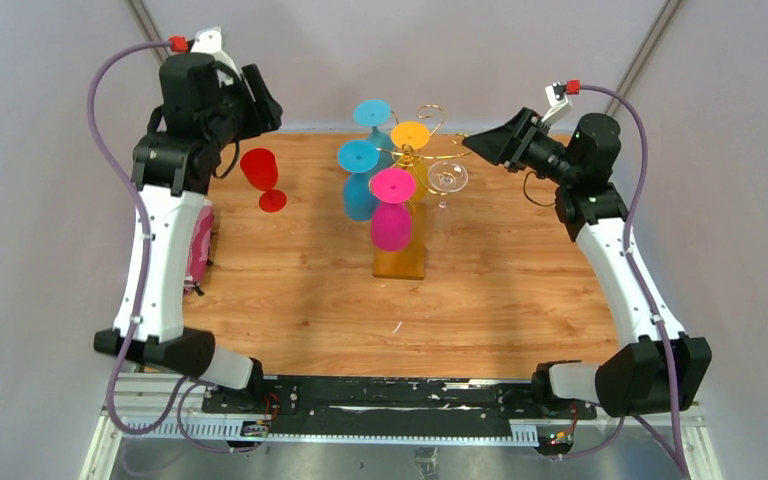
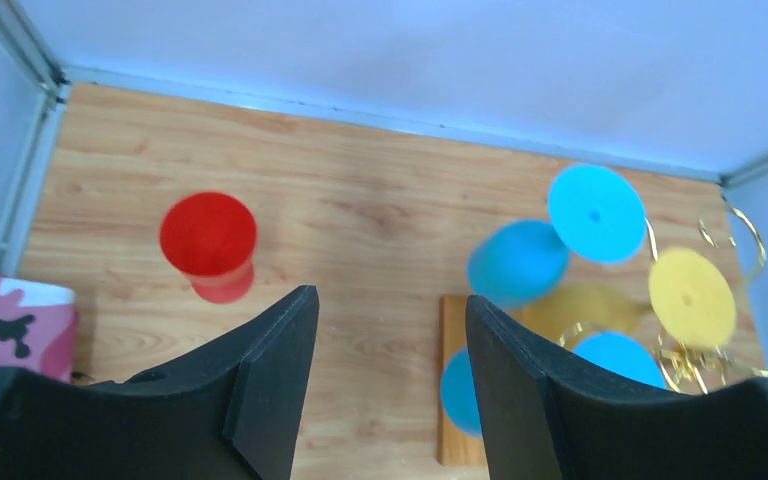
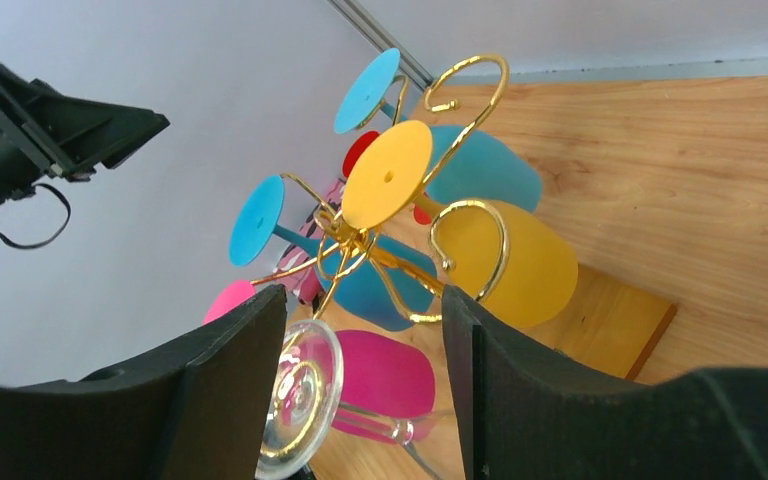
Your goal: Take the wine glass off the wine glass rack
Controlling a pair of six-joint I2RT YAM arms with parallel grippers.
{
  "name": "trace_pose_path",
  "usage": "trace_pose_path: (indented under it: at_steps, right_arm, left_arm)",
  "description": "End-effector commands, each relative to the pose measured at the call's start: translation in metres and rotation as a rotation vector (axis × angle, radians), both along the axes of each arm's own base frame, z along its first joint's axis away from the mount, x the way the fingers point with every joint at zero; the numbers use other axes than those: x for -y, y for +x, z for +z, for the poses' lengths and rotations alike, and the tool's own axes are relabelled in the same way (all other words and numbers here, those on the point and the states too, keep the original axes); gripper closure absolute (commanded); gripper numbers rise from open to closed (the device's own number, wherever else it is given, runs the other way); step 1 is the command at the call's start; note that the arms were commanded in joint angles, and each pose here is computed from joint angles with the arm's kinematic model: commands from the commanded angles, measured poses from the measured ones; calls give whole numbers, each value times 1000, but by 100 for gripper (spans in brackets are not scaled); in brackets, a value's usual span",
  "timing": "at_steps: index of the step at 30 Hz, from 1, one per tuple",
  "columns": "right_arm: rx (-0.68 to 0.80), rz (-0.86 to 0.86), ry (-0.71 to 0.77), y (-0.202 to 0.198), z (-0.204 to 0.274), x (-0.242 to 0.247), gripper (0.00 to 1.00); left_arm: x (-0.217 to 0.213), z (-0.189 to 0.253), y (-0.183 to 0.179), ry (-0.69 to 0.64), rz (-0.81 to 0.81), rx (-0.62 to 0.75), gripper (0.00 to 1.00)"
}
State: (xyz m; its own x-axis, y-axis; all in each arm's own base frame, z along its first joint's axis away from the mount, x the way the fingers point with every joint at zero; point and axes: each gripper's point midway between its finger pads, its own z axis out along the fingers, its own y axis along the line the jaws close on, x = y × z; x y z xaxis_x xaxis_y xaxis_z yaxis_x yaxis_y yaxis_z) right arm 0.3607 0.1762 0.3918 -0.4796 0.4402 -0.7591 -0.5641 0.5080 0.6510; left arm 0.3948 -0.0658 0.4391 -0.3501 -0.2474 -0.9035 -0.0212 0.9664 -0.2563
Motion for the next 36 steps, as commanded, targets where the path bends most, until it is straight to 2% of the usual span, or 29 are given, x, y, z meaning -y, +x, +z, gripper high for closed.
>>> trace_pose_path:
  at_steps: [1, 6, 11, 19, 27, 36]
  right_arm:
    - [28, -7, 26, -21, 8, 6, 37]
    - [22, -11, 11, -51, 9, 9, 37]
    - [-15, 46, 57, -72, 5, 2, 38]
    - [-80, 46, 74, -67, -18, -1, 41]
    - [-126, 124, 194, -62, -14, -13, 46]
    - [-150, 173, 212, -66, -8, -25, 58]
  left_arm:
    - [32, 10, -18, -114, -142, 144, 38]
    - [50, 9, -49, -190, -244, 203, 37]
    - [67, 5, -67, -236, -324, 238, 37]
    - [62, -2, -77, -248, -303, 223, 37]
    - [59, -5, -83, -244, -294, 219, 37]
    - [56, -8, -84, -239, -277, 221, 37]
